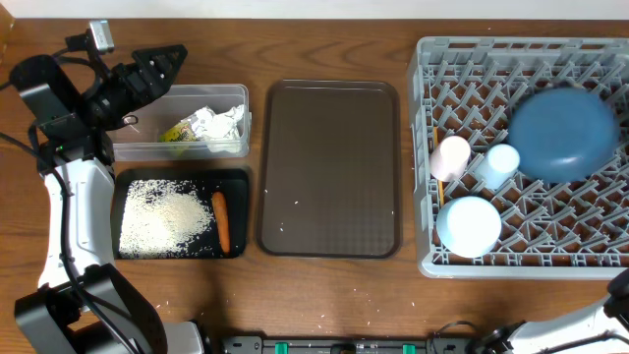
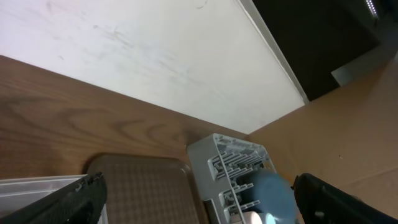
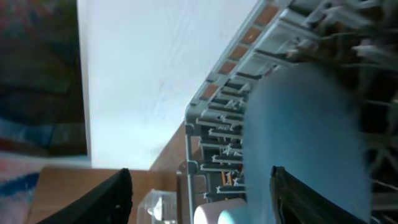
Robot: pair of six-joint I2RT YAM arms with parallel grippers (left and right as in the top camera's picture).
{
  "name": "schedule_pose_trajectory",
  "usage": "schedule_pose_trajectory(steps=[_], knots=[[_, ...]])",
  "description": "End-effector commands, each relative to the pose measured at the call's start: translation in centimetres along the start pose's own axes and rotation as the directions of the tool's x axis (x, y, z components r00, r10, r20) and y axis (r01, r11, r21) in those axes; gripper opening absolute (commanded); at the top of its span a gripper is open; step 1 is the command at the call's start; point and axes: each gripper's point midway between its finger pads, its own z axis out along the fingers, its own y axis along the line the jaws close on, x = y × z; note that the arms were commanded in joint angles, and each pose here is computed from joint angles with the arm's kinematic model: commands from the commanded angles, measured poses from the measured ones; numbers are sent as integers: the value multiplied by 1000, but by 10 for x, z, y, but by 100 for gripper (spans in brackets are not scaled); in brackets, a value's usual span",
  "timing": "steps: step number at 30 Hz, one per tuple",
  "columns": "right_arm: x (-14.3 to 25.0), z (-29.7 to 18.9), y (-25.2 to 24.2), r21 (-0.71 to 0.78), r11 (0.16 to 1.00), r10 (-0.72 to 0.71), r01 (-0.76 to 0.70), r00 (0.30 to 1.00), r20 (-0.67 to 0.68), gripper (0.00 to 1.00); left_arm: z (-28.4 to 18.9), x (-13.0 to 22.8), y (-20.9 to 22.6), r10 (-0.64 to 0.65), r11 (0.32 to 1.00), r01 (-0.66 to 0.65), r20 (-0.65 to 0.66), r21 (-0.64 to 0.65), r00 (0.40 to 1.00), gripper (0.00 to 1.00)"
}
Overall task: Sort waste into correct bins and load items into the dishwasher rack
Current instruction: 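Lower the blue plate into the back-right of the rack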
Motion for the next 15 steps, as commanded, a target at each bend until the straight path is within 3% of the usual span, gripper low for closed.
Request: schedule_pose_trajectory(steps=[1, 5, 10, 12, 15], knots=[[-4, -6, -1, 4, 999, 38, -38, 999, 16, 68, -4, -7, -11, 28, 1000, -28, 10, 14, 1000, 98], [0, 0, 7, -2, 1000, 15, -15, 1000, 0, 62, -4, -7, -11, 28, 1000, -28, 10, 14, 1000, 98], [15, 23, 30, -20, 993, -121, 120, 991, -56, 49, -4, -7, -11, 28, 1000, -28, 10, 14, 1000, 98], [23, 35, 31, 25, 986, -163, 165, 983, -84, 42, -4, -7, -11, 28, 1000, -28, 10, 14, 1000, 98], [38, 50, 11, 185, 956, -202, 228, 968, -150, 25, -4, -7, -11, 28, 1000, -28, 10, 14, 1000, 98]])
